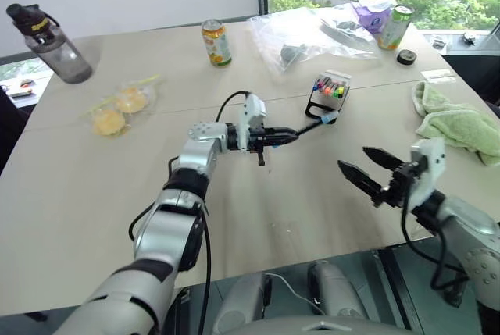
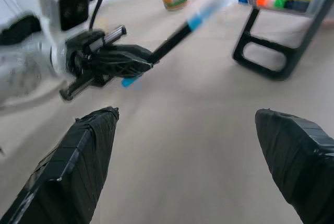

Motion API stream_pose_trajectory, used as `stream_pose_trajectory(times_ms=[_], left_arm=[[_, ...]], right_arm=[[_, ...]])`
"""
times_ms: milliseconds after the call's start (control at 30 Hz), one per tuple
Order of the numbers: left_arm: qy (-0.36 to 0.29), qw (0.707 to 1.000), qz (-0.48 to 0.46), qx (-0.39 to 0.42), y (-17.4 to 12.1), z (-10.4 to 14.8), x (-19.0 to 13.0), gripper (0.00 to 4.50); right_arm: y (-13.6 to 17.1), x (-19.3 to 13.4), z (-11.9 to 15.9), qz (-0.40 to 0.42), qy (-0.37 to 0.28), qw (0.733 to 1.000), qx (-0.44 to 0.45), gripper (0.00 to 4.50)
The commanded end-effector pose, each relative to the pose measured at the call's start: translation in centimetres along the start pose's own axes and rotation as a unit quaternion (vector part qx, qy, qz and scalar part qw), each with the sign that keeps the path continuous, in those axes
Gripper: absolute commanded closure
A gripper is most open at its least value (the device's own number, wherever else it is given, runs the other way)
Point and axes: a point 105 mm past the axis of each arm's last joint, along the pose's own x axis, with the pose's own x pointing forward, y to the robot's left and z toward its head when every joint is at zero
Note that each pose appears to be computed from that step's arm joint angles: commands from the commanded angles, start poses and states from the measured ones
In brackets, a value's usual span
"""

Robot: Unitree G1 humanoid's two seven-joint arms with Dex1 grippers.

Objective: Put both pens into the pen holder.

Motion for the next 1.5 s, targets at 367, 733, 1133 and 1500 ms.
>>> stream_pose_trajectory(times_ms=[367, 733, 1133, 1500], left_arm=[[-0.080, 0.994, 0.023, -0.066, -6.1, 3.5, 0.0, 4.50], [-0.064, 0.994, -0.004, -0.085, -6.7, 2.9, 0.1, 4.05], [-0.033, 0.998, 0.052, -0.028, -5.4, 2.6, -1.0, 0.85], [0.065, 0.985, 0.153, 0.046, -5.5, 3.2, -6.9, 0.85]], right_arm=[[3.4, 5.1, 6.2, 0.115, -0.097, 0.979, 0.139, 0.53], [4.2, 5.1, 6.8, 0.133, -0.096, 0.978, 0.128, 4.46], [4.1, 5.3, 8.4, 0.117, -0.096, 0.986, -0.064, 4.46], [5.8, 8.2, 8.3, 0.199, -0.126, 0.839, -0.491, 4.46]])
